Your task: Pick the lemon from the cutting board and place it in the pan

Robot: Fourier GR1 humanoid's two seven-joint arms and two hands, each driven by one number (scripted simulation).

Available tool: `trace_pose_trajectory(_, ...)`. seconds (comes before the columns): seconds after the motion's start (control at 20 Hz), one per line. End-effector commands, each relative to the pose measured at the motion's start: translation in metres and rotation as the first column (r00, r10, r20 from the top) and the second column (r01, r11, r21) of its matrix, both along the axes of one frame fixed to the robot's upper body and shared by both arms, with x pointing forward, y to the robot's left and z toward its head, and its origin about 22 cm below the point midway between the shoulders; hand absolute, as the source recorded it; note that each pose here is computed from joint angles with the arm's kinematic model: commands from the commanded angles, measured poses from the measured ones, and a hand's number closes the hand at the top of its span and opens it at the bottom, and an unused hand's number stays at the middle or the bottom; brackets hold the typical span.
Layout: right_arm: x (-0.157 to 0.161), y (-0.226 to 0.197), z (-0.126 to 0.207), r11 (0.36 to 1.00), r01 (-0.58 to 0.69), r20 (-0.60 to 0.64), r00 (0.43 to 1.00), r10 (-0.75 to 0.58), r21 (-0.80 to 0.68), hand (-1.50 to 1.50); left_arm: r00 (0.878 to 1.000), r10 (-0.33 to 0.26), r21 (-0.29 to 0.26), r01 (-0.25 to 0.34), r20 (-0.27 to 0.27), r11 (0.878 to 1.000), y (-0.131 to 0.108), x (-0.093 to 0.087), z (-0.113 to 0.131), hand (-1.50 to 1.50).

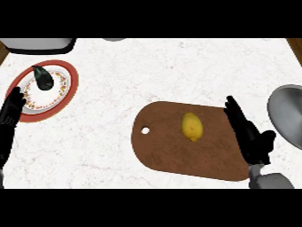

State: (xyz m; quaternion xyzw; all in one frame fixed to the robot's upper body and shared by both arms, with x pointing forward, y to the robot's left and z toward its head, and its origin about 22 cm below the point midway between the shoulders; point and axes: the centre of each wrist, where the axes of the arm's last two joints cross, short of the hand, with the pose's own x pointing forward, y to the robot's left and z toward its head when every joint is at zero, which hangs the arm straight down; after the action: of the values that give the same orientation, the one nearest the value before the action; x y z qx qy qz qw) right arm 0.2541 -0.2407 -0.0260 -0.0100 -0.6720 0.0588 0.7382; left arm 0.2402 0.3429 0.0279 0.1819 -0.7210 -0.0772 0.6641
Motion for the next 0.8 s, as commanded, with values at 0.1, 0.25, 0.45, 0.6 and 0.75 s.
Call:
trace_pose_trajectory(0.1, 0.004, 0.026, 0.022, 0.984, 0.154, 0.073, 0.984, -0.161, 0.093, 1.5, 0.981, 0.066, -0.228, -0.108, -0.183, 0.968, -0.031, -0.012, -0.032, 0.0)
trace_pose_trajectory(0.25, 0.01, 0.048, 0.041, 0.941, 0.288, 0.124, 0.942, -0.312, 0.178, 1.5, 0.931, 0.091, -0.407, -0.24, -0.353, 0.881, -0.057, -0.03, -0.072, 0.0)
trace_pose_trajectory(0.45, -0.019, 0.05, 0.013, 0.854, 0.474, 0.368, 0.849, -0.38, -0.213, -1.5, 0.931, 0.071, -0.441, -0.236, -0.359, 0.866, -0.071, -0.034, -0.077, 0.0)
trace_pose_trajectory(0.6, -0.055, 0.099, 0.002, 0.834, 0.509, 0.419, 0.819, -0.393, -0.214, -1.5, 0.923, 0.054, -0.452, -0.237, -0.381, 0.86, -0.073, -0.039, -0.081, 0.0)
trace_pose_trajectory(0.75, -0.085, 0.117, -0.013, 0.764, 0.585, 0.422, 0.786, -0.452, -0.273, -1.5, 0.932, 0.055, -0.463, -0.229, -0.359, 0.856, -0.085, -0.023, -0.071, 0.0)
